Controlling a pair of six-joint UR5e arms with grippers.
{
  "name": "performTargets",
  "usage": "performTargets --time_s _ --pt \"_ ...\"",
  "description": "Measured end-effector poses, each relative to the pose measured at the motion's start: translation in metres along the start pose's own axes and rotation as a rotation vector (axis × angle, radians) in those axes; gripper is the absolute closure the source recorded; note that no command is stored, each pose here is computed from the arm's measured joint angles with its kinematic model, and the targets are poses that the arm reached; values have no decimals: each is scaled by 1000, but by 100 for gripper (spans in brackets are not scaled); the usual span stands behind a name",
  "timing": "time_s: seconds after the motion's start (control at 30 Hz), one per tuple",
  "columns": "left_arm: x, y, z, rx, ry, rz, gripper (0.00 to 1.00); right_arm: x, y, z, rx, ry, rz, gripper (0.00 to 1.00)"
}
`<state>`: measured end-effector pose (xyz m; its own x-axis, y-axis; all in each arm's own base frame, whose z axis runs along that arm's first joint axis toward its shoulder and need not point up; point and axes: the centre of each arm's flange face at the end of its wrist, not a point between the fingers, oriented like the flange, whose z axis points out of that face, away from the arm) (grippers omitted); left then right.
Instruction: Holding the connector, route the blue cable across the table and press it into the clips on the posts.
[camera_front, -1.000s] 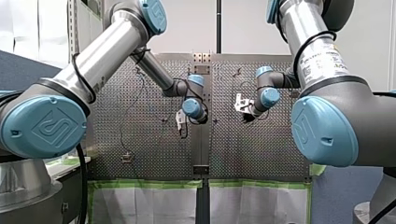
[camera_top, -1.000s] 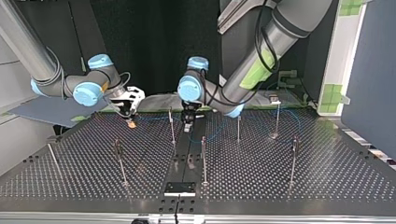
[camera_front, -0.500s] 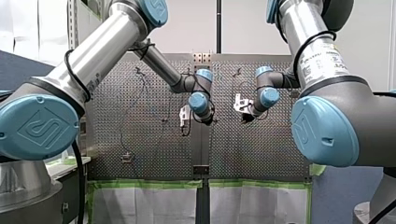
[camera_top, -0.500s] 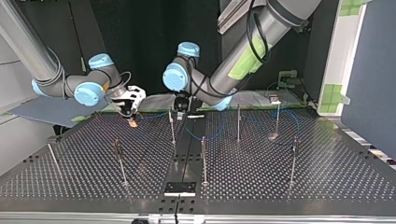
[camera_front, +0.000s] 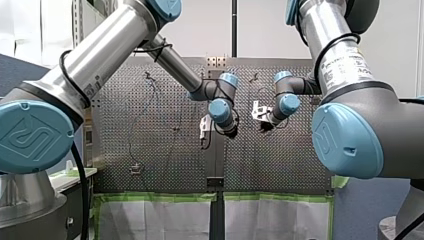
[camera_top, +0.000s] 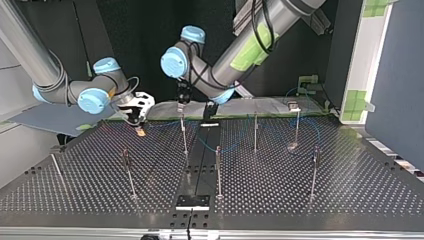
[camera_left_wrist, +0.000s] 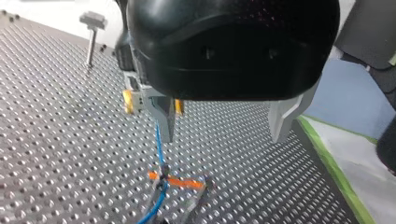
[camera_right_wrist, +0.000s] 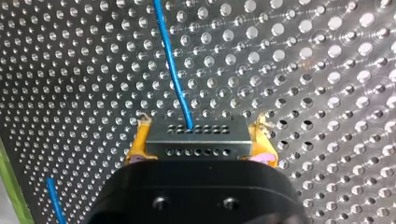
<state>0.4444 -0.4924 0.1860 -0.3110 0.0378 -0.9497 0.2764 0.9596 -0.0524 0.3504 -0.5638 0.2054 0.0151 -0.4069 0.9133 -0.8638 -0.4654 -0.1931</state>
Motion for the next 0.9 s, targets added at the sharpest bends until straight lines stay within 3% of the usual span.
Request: performTargets --time_s 0.33,0.5,0.9 --pt "-5 -32 -10 8 -93 -81 0 -1 11 -2 -15 -12 4 100" --pt "-9 -49 -8 20 -138 -123 0 -2 15 -5 -23 -32 -4 100" --pt "17 -65 17 -10 -88 -113 0 18 15 -23 -7 -12 -4 100"
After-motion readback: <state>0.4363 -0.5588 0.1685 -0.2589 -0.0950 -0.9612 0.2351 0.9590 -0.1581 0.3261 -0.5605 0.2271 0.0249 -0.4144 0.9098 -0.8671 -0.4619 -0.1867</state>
